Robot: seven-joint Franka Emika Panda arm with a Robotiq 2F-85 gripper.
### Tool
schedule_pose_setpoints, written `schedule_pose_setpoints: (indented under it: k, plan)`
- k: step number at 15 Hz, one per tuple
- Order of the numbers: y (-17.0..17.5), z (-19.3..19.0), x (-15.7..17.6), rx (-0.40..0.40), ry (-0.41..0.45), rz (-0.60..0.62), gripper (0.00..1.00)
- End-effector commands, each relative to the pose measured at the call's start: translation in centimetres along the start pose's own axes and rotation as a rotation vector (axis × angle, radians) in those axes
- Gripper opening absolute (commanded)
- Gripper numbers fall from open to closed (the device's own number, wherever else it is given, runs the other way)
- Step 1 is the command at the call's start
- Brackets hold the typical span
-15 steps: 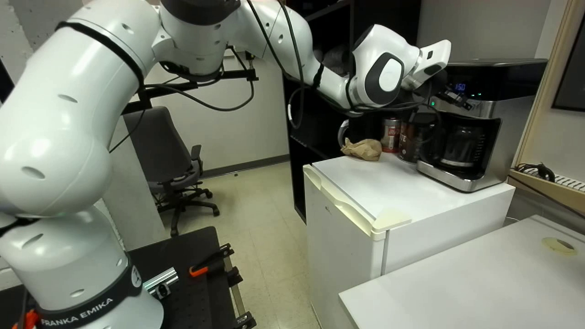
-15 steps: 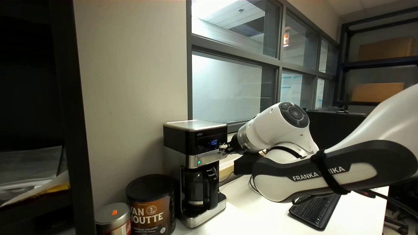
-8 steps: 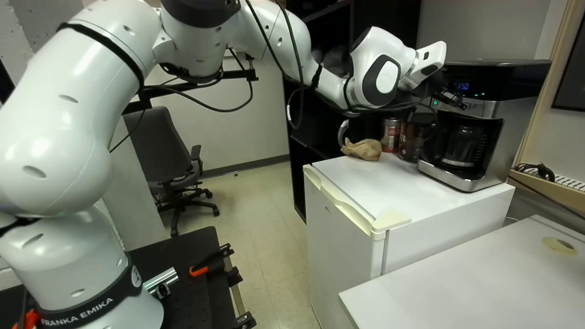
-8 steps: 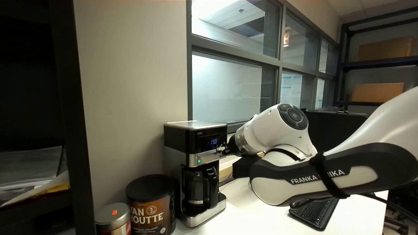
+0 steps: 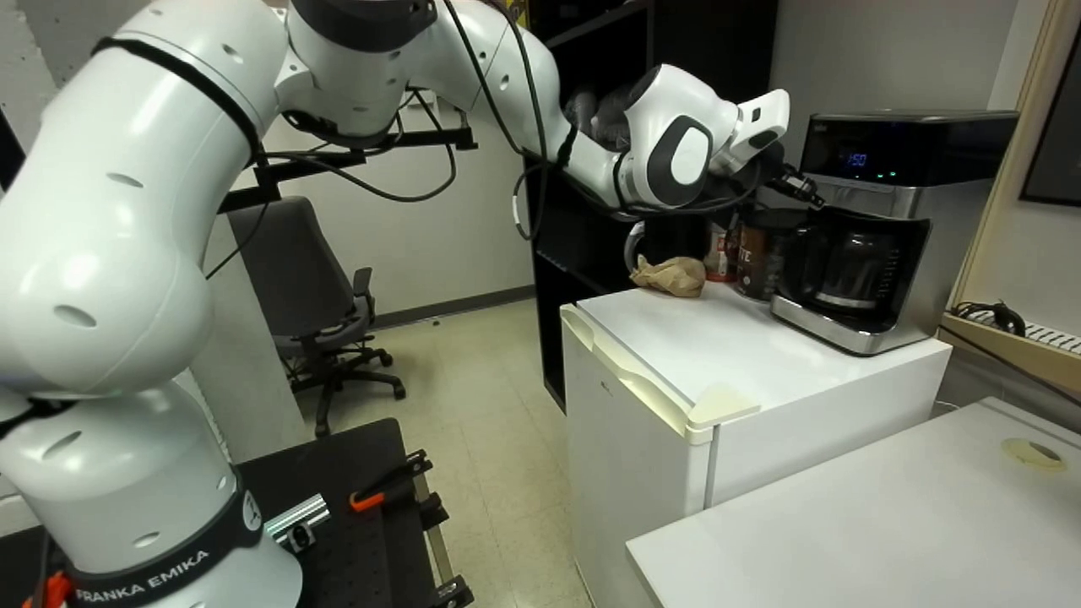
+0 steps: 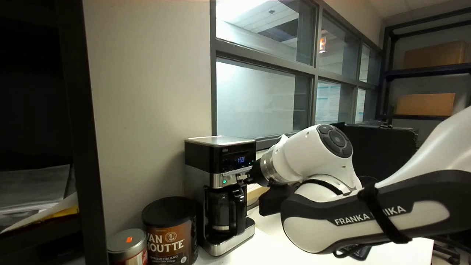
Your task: Press a button on the coffeemaker
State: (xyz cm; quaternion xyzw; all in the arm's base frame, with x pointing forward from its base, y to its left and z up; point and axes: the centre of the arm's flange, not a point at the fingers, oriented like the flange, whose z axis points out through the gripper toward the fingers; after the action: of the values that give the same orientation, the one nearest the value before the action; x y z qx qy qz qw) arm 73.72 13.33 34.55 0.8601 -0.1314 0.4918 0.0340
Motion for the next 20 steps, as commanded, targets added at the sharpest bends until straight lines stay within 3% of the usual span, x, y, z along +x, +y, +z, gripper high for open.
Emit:
schedule_pose_setpoints:
  k: [1,20]
  plan:
    - [0.3,-3.7,-1.6,0.053,-0.020,-0.046,0.00]
    - [-0.1,-9.7,-6.3,0.106,-0.116,-0.122,0.00]
